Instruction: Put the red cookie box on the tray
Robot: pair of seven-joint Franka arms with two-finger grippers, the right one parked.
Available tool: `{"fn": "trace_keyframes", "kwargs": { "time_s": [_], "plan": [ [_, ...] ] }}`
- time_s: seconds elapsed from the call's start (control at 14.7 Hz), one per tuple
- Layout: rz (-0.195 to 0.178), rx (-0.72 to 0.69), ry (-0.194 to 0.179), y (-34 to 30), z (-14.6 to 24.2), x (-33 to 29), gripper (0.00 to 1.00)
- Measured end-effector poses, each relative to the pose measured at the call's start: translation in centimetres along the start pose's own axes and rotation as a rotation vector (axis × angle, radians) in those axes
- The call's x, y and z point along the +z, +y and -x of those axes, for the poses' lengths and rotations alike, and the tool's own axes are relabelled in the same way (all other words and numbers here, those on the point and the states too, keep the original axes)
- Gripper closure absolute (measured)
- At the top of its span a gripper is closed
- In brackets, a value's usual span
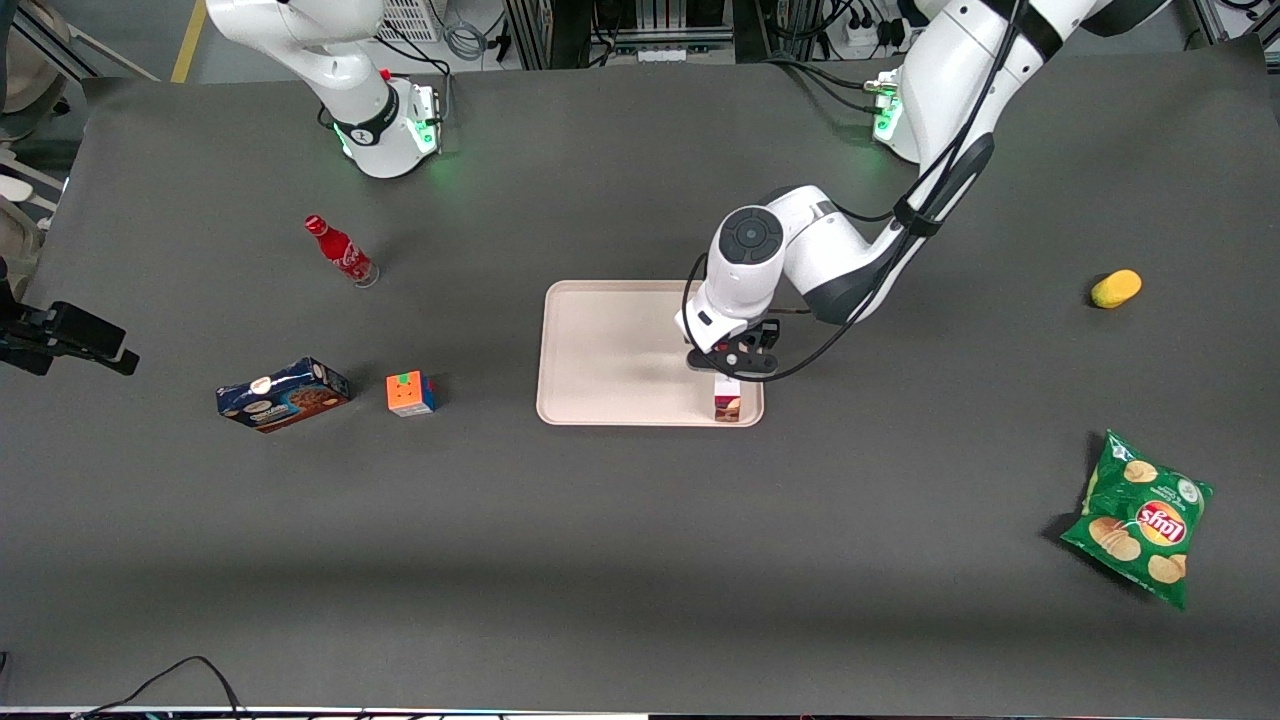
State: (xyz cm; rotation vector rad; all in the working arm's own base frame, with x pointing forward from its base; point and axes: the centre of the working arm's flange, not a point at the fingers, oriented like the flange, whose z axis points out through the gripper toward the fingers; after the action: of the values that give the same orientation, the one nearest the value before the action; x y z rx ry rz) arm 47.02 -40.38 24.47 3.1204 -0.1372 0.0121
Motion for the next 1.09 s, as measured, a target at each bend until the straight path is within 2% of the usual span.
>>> {"fn": "trace_keyframes", "kwargs": {
  "time_s": [0.14,0.27,0.41,0.55,0.68,0.89,1.09],
  "plan": [
    [0.012,-0.017,0.047,-0.6,-1.7,-2.4,0.01],
    [0.011,-0.065,0.098,-3.2,-4.2,-6.2,0.00],
    [-0.014,-0.075,0.120,-7.2,-6.7,-11.3,0.00],
    [-0.039,-0.035,0.098,-12.1,-9.2,-17.4,0.00],
    [-0.023,0.017,0.055,-17.1,-11.1,-22.8,0.00],
    [-0.031,0.076,0.028,-24.4,-12.7,-26.7,0.00],
    [-0.044,0.099,-0.010,-28.9,-12.3,-30.2,0.00]
  ]
}}
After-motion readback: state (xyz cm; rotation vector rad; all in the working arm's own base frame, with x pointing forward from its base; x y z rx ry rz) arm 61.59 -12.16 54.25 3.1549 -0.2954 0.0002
